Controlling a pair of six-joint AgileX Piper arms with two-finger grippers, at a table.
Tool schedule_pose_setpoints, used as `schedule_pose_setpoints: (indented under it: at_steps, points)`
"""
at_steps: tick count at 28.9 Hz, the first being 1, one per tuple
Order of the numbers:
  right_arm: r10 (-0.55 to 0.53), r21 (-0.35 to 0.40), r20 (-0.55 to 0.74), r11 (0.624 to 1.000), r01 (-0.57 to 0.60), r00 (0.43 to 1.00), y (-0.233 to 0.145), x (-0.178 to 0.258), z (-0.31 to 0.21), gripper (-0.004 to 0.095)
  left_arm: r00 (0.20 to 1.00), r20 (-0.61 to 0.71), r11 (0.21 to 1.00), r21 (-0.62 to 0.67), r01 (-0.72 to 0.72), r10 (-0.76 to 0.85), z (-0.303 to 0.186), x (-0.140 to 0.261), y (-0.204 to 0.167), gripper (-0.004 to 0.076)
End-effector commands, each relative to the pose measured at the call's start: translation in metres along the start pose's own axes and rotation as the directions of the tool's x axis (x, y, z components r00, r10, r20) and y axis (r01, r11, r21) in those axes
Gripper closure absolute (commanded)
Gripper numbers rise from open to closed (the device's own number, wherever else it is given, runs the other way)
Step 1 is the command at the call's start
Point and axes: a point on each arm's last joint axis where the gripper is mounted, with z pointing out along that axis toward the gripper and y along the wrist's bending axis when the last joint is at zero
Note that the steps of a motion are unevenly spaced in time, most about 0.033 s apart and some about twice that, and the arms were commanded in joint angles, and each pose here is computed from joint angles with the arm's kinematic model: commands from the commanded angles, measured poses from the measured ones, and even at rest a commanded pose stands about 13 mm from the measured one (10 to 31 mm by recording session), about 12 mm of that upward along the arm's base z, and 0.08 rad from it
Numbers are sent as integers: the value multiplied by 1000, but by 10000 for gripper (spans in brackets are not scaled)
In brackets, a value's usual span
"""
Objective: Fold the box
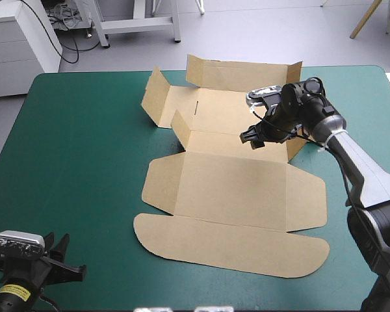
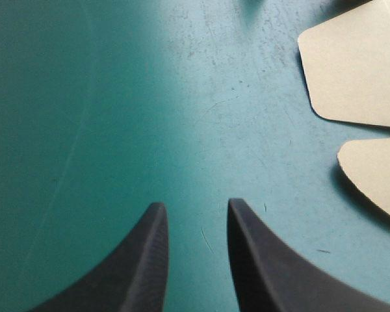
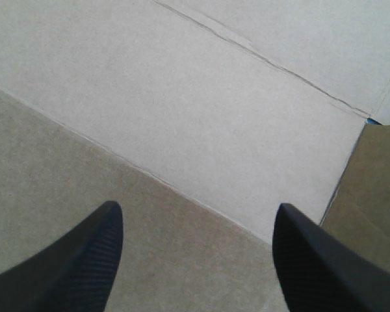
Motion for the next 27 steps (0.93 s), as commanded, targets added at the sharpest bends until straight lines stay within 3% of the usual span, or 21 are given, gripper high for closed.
schedule_pose_setpoints:
  at_steps: [1, 19, 27]
  points:
    - [-10, 2, 103, 1000, 10, 995, 1, -6, -30, 309, 997, 77, 1000, -2, 9, -9, -3, -12, 0, 504]
    - [-10, 2, 99, 1000, 10, 995, 1, -5, -30, 309, 997, 77, 1000, -2, 9, -9, -3, -12, 0, 504]
    - [-23, -38, 94, 999, 26, 995, 5, -5, -30, 309, 997, 77, 1000, -2, 9, -9, -3, -12, 0, 504]
